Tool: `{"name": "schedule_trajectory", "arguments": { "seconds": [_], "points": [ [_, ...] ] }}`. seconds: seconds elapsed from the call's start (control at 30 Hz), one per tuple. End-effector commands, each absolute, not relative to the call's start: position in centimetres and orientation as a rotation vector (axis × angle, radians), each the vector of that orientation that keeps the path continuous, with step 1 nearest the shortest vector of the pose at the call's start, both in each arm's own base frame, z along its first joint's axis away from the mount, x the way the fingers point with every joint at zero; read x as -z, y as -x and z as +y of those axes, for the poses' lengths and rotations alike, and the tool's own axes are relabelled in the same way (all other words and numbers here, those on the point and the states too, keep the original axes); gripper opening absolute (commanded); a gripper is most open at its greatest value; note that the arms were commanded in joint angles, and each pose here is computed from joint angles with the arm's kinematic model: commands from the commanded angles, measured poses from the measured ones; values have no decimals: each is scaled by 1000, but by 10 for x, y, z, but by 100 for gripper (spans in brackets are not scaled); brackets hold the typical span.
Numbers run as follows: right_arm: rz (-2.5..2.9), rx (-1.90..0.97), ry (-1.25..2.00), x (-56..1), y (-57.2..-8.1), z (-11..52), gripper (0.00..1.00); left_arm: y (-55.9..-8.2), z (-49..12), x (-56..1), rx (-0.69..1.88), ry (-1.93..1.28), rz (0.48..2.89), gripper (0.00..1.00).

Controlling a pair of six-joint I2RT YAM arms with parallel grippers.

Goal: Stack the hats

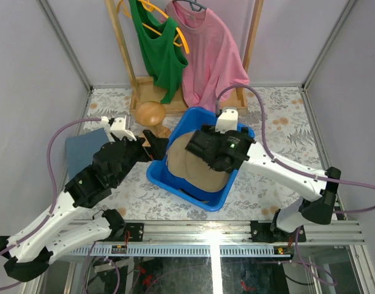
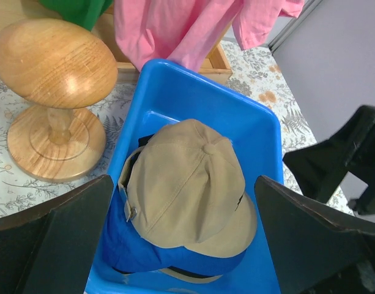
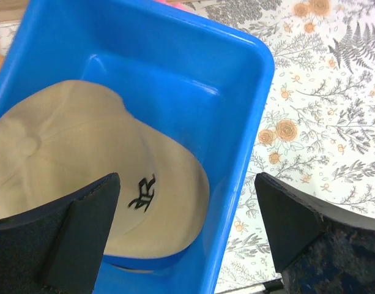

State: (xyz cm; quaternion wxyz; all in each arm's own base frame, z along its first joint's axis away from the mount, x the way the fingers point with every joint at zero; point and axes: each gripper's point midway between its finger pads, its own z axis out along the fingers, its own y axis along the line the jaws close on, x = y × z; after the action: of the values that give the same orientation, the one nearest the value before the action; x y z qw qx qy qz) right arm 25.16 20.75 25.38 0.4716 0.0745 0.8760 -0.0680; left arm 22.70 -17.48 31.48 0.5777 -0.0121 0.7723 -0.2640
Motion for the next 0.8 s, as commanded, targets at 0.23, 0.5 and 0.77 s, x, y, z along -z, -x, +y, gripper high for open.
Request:
{"name": "schedule_trajectory", "arguments": {
  "seconds": [0.23,0.5,0.77],
  "points": [
    [2003,128,9,-311,-236,235,98,-217,-159,-352,643,79,1758,100],
    [1922,-95,244,-312,-241,278,85,-226,-164,-350,632,182,1816,97],
    [1940,-24,319,-293,-274,318,86,-230,-156,-353,587,237,1826,94]
  ]
}}
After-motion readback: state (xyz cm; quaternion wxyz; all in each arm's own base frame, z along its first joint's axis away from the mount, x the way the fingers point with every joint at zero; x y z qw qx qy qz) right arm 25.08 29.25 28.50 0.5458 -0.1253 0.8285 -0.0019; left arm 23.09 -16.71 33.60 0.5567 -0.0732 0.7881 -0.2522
